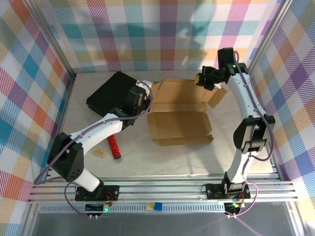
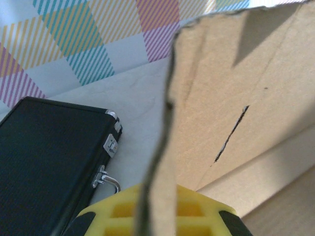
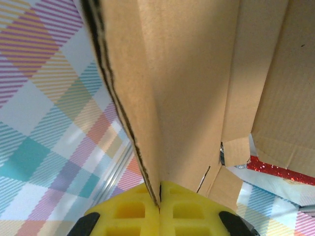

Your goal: Fold the paper box

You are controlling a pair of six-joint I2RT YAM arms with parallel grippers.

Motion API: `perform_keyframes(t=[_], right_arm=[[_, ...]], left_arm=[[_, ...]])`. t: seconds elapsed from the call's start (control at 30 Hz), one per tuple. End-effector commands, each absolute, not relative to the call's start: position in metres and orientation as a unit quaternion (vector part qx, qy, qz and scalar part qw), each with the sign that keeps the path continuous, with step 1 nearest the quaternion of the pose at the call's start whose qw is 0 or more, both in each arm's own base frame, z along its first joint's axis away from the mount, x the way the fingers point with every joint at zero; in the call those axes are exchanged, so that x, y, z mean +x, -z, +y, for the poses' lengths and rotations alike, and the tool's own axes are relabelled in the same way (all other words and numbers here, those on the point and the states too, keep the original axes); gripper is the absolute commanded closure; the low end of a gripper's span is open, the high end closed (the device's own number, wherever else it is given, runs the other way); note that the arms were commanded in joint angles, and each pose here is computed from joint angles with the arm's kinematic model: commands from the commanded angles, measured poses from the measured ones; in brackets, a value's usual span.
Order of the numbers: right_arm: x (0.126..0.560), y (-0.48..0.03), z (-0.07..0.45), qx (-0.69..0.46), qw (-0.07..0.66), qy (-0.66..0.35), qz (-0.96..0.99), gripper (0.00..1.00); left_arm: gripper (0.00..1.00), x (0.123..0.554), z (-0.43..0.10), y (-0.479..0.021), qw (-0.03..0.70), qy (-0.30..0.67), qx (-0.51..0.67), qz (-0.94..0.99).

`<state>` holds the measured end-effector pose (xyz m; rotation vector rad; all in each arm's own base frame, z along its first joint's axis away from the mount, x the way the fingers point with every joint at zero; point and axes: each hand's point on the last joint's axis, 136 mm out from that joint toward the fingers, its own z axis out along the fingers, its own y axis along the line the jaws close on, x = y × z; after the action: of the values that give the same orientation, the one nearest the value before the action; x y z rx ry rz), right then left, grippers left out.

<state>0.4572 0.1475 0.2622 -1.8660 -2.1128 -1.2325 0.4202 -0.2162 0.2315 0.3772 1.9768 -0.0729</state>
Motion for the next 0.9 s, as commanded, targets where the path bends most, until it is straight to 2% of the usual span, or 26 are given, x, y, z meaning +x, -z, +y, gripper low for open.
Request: perform_keyframes(t=[0.0, 0.23, 0.53, 0.7, 0.87], right_arm=[[0.461, -0.267, 0.152, -0.574, 0.019, 0.418, -0.703, 1.00], [0.460, -0.257, 0.172, -0.519, 0.002, 0.442, -0.732, 1.00], [0.453, -0.223, 0.193, -0.488, -0.002, 0.446, -0.750, 1.00], [0.458, -0.220, 0.197, -0.459, -0.031, 0.459, -0.760, 1.00], [0.461, -0.223, 0.200, -0.423, -0.071, 0.491, -0.758, 1.00]], left_arm=[[1.00, 0.412, -0.203, -0.222, 0.504, 0.088, 0.170, 0.842], [1.00, 0.403, -0.208, -0.172, 0.429, 0.152, 0.165, 0.875], [1.00, 0.389, -0.208, -0.128, 0.387, 0.200, 0.097, 0.895], [0.86, 0.373, -0.217, -0.112, 0.347, 0.249, 0.070, 0.901], [0.74, 0.364, -0.211, -0.118, 0.353, 0.256, 0.047, 0.899]])
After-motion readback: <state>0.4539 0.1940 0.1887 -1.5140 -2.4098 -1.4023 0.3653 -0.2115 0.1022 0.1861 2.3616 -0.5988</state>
